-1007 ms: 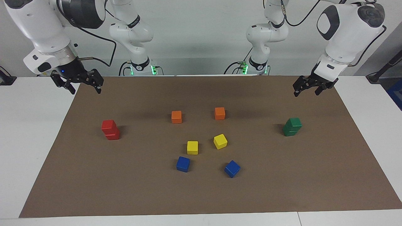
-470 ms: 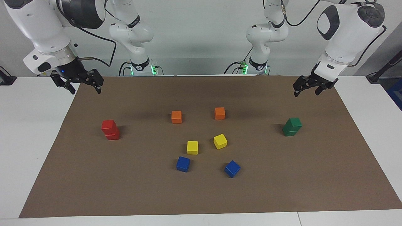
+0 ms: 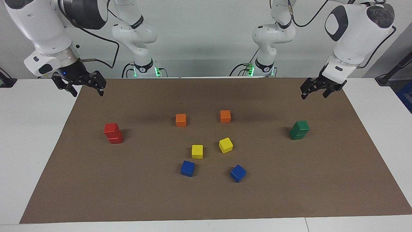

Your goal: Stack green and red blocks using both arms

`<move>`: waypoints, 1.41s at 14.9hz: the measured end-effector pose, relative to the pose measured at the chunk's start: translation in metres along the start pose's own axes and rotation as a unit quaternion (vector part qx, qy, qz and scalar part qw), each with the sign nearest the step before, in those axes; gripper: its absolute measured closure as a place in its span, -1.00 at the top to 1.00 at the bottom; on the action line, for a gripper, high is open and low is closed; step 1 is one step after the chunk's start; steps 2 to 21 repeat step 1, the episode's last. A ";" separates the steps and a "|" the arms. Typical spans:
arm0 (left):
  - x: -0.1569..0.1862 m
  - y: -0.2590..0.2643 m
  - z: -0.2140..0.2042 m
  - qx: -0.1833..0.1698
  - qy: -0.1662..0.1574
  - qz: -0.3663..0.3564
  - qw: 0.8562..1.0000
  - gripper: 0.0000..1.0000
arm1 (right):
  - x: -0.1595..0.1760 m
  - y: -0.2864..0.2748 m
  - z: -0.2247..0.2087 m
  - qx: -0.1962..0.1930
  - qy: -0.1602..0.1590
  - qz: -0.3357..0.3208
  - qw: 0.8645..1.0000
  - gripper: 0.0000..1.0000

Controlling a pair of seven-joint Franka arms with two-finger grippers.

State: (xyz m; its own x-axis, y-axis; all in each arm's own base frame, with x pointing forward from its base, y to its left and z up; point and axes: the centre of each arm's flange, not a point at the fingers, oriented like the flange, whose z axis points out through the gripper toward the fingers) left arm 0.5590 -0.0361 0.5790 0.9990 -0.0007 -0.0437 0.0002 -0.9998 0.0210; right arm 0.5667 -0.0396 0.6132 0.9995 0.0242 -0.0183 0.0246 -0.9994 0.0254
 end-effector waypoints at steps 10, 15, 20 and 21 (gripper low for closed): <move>0.000 0.000 0.000 0.000 0.000 0.000 1.000 1.00 | 0.000 0.000 0.000 0.000 0.000 0.000 1.000 1.00; 0.000 0.000 0.000 0.000 0.000 0.000 1.000 1.00 | 0.000 0.000 0.000 0.000 0.000 0.000 1.000 1.00; 0.000 0.000 0.000 0.000 0.000 0.000 1.000 1.00 | 0.000 0.000 0.000 0.000 0.000 0.000 1.000 1.00; 0.000 0.000 0.000 0.000 0.000 0.000 1.000 1.00 | 0.000 0.000 0.000 0.000 0.000 0.000 1.000 1.00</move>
